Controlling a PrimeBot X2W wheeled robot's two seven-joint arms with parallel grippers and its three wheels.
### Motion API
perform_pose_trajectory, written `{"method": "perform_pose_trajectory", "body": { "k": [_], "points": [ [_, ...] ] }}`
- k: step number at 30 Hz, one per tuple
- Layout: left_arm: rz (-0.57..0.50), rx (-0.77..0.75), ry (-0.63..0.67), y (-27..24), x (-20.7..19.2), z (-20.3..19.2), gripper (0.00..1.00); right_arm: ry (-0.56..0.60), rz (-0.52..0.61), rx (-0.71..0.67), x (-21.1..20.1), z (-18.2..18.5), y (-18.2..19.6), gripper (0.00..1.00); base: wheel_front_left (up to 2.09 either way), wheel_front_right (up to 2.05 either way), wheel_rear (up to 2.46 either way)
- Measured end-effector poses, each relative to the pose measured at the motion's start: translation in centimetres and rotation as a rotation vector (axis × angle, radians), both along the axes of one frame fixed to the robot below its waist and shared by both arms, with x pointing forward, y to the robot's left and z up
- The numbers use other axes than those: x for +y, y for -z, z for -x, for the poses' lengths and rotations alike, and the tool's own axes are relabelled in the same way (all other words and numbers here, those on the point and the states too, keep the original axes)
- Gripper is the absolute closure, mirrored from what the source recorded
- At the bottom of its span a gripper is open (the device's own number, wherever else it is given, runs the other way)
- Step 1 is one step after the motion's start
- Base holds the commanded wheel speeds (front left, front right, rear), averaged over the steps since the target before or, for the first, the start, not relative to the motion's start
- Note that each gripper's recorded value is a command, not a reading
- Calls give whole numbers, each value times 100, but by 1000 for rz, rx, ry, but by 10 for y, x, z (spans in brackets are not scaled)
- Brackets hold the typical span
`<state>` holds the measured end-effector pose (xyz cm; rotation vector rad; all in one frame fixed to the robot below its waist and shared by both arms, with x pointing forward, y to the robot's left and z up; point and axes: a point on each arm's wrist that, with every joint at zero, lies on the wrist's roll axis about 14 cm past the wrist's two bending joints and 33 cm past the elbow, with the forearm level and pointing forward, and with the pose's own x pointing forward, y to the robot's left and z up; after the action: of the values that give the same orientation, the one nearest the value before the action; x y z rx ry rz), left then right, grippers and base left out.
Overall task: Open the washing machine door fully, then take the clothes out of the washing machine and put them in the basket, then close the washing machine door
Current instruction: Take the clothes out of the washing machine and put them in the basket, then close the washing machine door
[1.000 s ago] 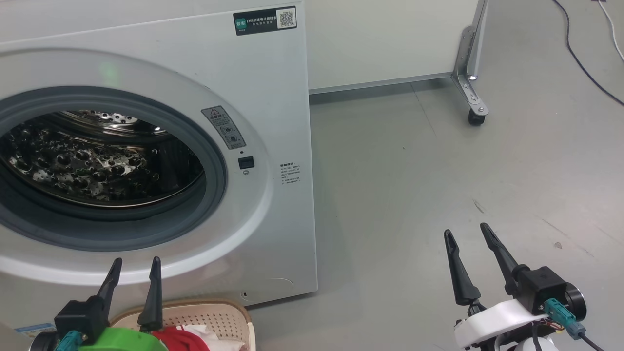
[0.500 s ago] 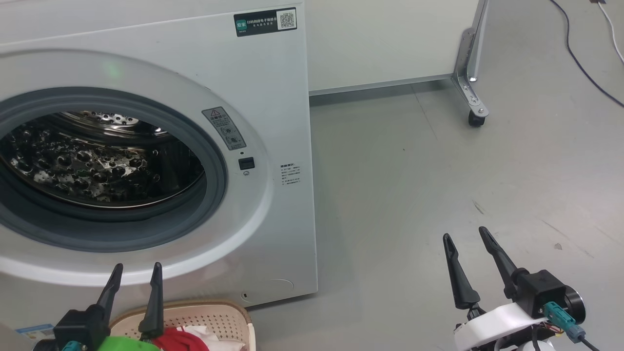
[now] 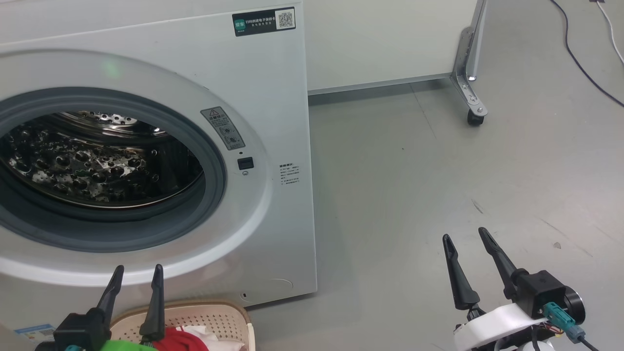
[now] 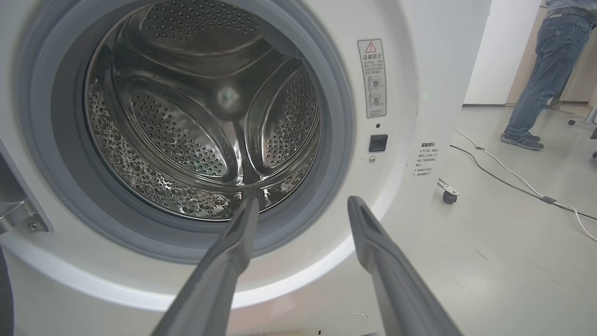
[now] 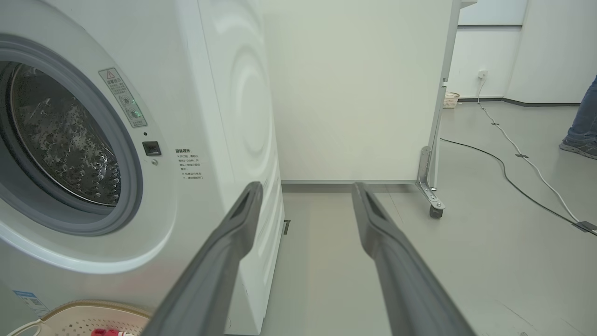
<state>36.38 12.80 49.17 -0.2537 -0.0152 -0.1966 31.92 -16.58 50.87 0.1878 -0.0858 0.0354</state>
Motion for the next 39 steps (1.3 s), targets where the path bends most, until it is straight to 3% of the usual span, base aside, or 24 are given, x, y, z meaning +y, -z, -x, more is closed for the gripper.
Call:
{"method": "perform_pose_trajectory", "body": {
  "k": [39],
  "points": [
    [45,16,-9,3,1,4,0,3,-12,0,1,-1,0,0,-14,14,0]
  ]
}}
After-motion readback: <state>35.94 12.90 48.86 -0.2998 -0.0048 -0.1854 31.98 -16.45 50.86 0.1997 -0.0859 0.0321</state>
